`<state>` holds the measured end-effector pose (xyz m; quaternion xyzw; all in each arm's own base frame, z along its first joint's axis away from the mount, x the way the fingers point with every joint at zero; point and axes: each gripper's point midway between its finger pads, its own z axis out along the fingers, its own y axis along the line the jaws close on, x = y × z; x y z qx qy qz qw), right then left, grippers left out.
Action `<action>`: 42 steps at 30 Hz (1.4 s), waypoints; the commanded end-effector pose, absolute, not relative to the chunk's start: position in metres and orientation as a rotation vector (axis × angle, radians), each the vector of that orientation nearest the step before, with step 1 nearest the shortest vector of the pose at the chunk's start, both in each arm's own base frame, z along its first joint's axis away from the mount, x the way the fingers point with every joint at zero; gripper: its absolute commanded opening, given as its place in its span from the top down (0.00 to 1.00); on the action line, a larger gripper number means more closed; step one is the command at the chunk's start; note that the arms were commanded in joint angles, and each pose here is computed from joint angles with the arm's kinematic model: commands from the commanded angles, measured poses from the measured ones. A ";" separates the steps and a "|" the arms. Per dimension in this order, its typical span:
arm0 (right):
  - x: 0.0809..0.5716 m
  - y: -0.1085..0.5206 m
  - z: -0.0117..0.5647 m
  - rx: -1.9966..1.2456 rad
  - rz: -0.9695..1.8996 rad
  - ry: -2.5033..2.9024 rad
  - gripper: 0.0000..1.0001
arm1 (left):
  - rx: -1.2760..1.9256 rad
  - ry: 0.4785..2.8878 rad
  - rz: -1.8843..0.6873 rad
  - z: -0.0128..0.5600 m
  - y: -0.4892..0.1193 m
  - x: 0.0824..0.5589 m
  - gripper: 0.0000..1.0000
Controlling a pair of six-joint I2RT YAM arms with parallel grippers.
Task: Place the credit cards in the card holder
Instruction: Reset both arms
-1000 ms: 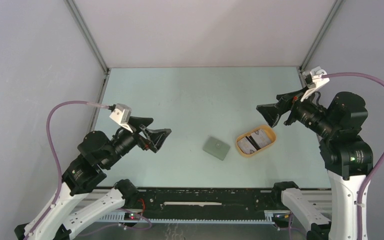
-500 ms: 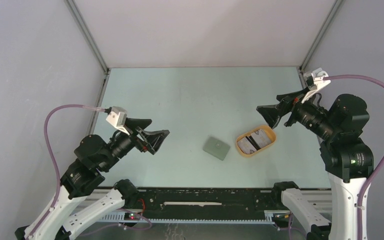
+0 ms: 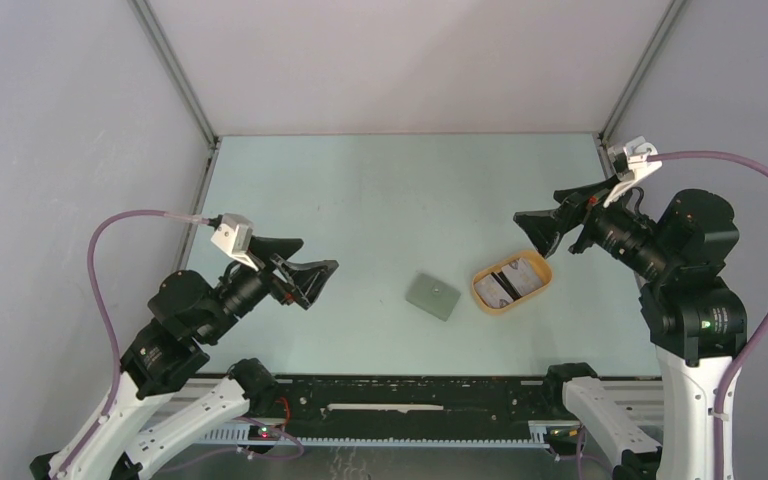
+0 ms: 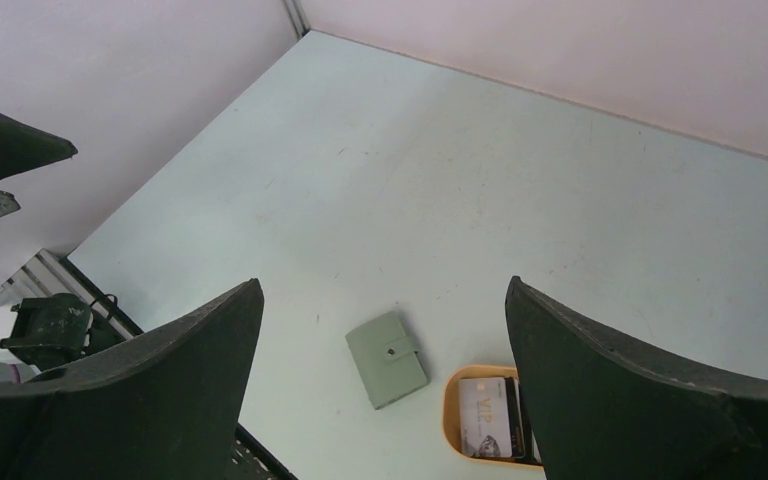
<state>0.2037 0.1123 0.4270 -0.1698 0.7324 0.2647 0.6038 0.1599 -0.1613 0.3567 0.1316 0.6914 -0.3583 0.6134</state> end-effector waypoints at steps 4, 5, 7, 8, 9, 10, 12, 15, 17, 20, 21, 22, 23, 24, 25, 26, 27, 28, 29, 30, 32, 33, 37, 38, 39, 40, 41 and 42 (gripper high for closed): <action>0.204 0.114 0.433 -0.395 0.622 1.666 0.00 | 0.279 1.585 -0.808 0.354 -0.159 0.165 0.00; 0.204 0.114 0.433 -0.394 0.623 1.666 0.00 | 0.279 1.586 -0.807 0.354 -0.159 0.165 0.00; 0.204 0.114 0.433 -0.394 0.623 1.668 0.00 | 0.278 1.584 -0.805 0.354 -0.159 0.166 0.00; 0.204 0.114 0.433 -0.395 0.624 1.667 0.00 | 0.277 1.583 -0.805 0.354 -0.159 0.166 0.00; 0.204 0.114 0.433 -0.394 0.623 1.667 0.00 | 0.277 1.582 -0.804 0.355 -0.158 0.165 0.00; 0.204 0.114 0.433 -0.394 0.622 1.666 0.00 | 0.278 1.583 -0.803 0.354 -0.159 0.166 0.00; 0.205 0.114 0.433 -0.393 0.622 1.668 0.00 | 0.277 1.584 -0.799 0.354 -0.158 0.166 0.00; 0.205 0.113 0.433 -0.392 0.619 1.667 0.00 | 0.276 1.586 -0.797 0.353 -0.158 0.167 0.00; 0.205 0.112 0.433 -0.387 0.613 1.667 0.00 | 0.276 1.586 -0.794 0.353 -0.158 0.167 0.00; 0.206 0.112 0.433 -0.387 0.613 1.669 0.00 | 0.276 1.589 -0.790 0.352 -0.158 0.168 0.00; 0.206 0.112 0.433 -0.388 0.613 1.669 0.00 | 0.275 1.588 -0.790 0.352 -0.158 0.168 0.00; 0.206 0.112 0.433 -0.389 0.613 1.668 0.00 | 0.275 1.588 -0.789 0.352 -0.158 0.168 0.00; 0.206 0.113 0.433 -0.389 0.614 1.668 0.00 | 0.276 1.590 -0.789 0.351 -0.158 0.168 0.00; 0.206 0.112 0.433 -0.389 0.614 1.668 0.00 | 0.275 1.590 -0.788 0.352 -0.158 0.168 0.00; 0.206 0.112 0.433 -0.388 0.613 1.668 0.00 | 0.274 1.589 -0.787 0.352 -0.158 0.168 0.00; 0.206 0.112 0.433 -0.389 0.614 1.670 0.00 | 0.275 1.589 -0.787 0.352 -0.158 0.168 0.00; 0.206 0.112 0.433 -0.388 0.614 1.670 0.00 | 0.275 1.589 -0.786 0.352 -0.158 0.168 0.00; 0.207 0.112 0.432 -0.387 0.613 1.671 0.00 | 0.275 1.590 -0.786 0.351 -0.158 0.168 0.00; 0.207 0.112 0.432 -0.384 0.611 1.672 0.00 | 0.275 1.591 -0.784 0.351 -0.158 0.168 0.00; 0.207 0.111 0.433 -0.383 0.608 1.670 0.00 | 0.274 1.590 -0.785 0.351 -0.158 0.168 0.00; 0.206 0.111 0.433 -0.384 0.607 1.670 0.00 | 0.273 1.591 -0.783 0.350 -0.157 0.169 0.00; 0.206 0.112 0.432 -0.383 0.609 1.672 0.00 | 0.272 1.591 -0.783 0.350 -0.157 0.169 0.00; 0.206 0.112 0.433 -0.386 0.609 1.669 0.00 | 0.272 1.589 -0.784 0.351 -0.157 0.168 0.00; 0.207 0.111 0.433 -0.384 0.607 1.670 0.01 | 0.270 1.589 -0.783 0.351 -0.157 0.169 0.00; 0.207 0.111 0.433 -0.384 0.603 1.670 0.00 | 0.270 1.589 -0.783 0.351 -0.157 0.169 0.00; 0.208 0.110 0.433 -0.381 0.600 1.671 0.00 | 0.271 1.589 -0.783 0.351 -0.157 0.168 0.00; 0.208 0.110 0.433 -0.381 0.598 1.671 0.00 | 0.269 1.589 -0.781 0.351 -0.157 0.169 0.00; 0.208 0.110 0.433 -0.380 0.598 1.671 0.00 | 0.269 1.591 -0.782 0.351 -0.157 0.169 0.00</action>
